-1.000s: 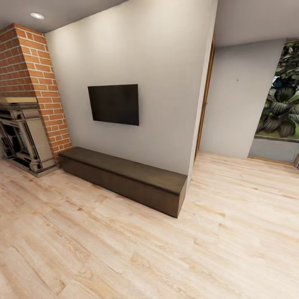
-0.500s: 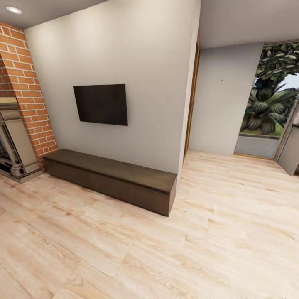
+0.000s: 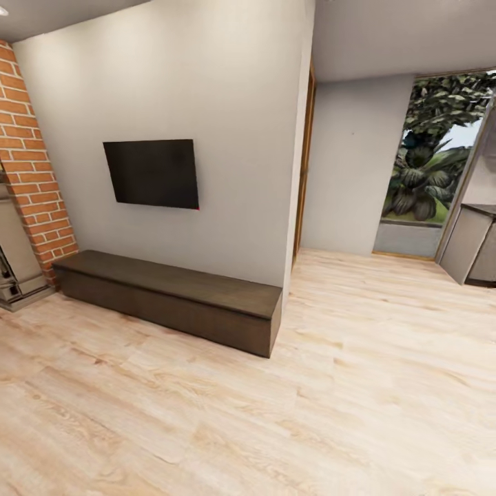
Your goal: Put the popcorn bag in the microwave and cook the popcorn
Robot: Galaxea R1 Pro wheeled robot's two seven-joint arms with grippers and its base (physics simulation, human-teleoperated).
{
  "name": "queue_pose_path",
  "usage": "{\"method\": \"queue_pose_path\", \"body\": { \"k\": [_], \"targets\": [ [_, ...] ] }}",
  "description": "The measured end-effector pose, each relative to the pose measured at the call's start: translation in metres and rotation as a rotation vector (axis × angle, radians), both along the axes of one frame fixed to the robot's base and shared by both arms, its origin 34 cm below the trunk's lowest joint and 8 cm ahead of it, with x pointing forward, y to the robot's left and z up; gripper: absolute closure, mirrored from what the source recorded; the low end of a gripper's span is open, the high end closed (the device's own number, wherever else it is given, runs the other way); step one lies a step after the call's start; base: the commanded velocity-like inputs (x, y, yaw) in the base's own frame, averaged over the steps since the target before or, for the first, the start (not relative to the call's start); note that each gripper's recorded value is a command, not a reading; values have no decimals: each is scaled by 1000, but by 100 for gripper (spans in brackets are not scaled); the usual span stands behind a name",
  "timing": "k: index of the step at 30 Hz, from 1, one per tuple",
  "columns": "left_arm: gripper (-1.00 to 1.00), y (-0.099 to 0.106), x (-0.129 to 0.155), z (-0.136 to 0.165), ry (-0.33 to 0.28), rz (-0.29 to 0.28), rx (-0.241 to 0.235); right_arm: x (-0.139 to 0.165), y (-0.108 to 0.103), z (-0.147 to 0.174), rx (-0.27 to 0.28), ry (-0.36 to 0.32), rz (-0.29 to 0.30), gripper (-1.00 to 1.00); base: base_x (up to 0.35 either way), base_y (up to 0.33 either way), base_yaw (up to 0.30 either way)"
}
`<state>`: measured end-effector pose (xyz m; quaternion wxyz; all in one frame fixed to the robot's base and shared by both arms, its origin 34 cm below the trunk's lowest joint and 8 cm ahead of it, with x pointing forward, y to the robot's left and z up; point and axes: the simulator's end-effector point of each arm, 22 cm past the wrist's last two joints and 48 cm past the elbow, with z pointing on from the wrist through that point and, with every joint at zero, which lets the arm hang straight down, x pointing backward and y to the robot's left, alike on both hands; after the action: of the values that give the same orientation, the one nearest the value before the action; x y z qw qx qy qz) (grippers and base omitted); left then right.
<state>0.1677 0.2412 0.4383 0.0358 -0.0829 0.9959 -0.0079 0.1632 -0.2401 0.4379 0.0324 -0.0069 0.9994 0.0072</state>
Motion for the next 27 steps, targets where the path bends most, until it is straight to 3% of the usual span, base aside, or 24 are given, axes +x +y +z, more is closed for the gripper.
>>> {"method": "queue_pose_path", "body": {
  "k": [14, 20, 27],
  "targets": [
    [-100, 0, 1, 0, -1, -4, 0, 0, -3, 0, -5, -1, -11, -100, 0, 0, -240],
    [-100, 33, 0, 0, -1, -23, 45, 3, -2, 0, -6, -15, -17, -100, 0, 0, -242],
    [-100, 32, 1, 0, -2, -20, 43, 10, -2, 1, -6, -46, -21, -100, 0, 0, -242]
  ]
}}
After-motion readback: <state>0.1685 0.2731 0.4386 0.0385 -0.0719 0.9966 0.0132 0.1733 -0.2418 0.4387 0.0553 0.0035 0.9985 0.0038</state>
